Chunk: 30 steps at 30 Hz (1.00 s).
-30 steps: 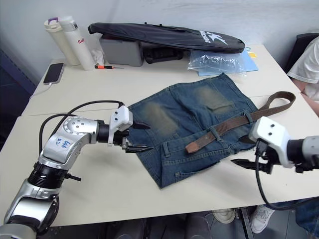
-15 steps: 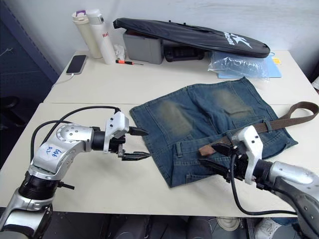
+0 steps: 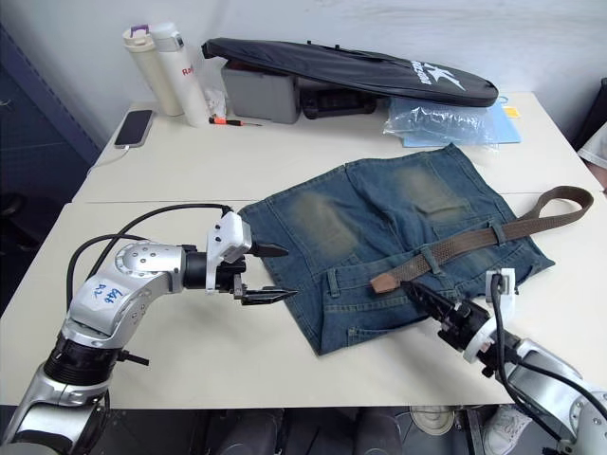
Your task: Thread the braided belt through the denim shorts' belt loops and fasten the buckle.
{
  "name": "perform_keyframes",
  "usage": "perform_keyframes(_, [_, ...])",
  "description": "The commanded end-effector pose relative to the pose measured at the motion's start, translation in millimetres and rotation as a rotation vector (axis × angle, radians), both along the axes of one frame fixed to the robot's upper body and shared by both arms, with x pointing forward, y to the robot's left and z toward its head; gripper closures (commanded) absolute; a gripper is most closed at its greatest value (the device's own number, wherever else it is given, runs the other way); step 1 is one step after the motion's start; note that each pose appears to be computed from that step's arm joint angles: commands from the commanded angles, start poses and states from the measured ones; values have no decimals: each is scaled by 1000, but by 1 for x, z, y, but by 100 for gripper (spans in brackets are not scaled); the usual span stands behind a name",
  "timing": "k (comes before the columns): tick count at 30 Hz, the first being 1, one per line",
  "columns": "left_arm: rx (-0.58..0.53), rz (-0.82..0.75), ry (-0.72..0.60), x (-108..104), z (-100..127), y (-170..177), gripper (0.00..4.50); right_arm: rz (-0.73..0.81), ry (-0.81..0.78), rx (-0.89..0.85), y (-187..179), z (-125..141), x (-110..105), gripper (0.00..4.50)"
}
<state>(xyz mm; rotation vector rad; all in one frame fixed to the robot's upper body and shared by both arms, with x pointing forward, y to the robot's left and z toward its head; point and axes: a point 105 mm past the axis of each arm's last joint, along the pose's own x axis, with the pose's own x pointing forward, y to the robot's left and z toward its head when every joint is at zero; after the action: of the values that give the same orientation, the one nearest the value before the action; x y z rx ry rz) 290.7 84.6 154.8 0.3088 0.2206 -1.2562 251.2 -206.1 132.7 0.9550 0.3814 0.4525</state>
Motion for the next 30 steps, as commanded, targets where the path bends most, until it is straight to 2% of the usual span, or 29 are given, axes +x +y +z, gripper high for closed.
perform_keyframes(1, [-11, -6, -53, -1, 12, -1, 0, -30, 3, 81, 4, 10, 10, 44])
perform_keyframes(8, [2, 18, -63, 0, 13, 4, 0, -70, 92, 134, 14, -6, 22, 44])
perform_keyframes(14, [8, 32, -66, 0, 13, 8, 0, -110, 116, 178, 11, -6, 17, 44])
perform_keyframes(21, [12, 31, -63, -2, 11, 9, 0, -126, 116, 131, -1, -4, 10, 44])
perform_keyframes(27, [14, 26, -65, -2, 11, 8, 0, -111, 124, 116, 6, -2, 17, 44])
perform_keyframes(30, [14, 29, -70, -2, 12, 8, 0, -147, 204, 81, 7, -14, 23, 44])
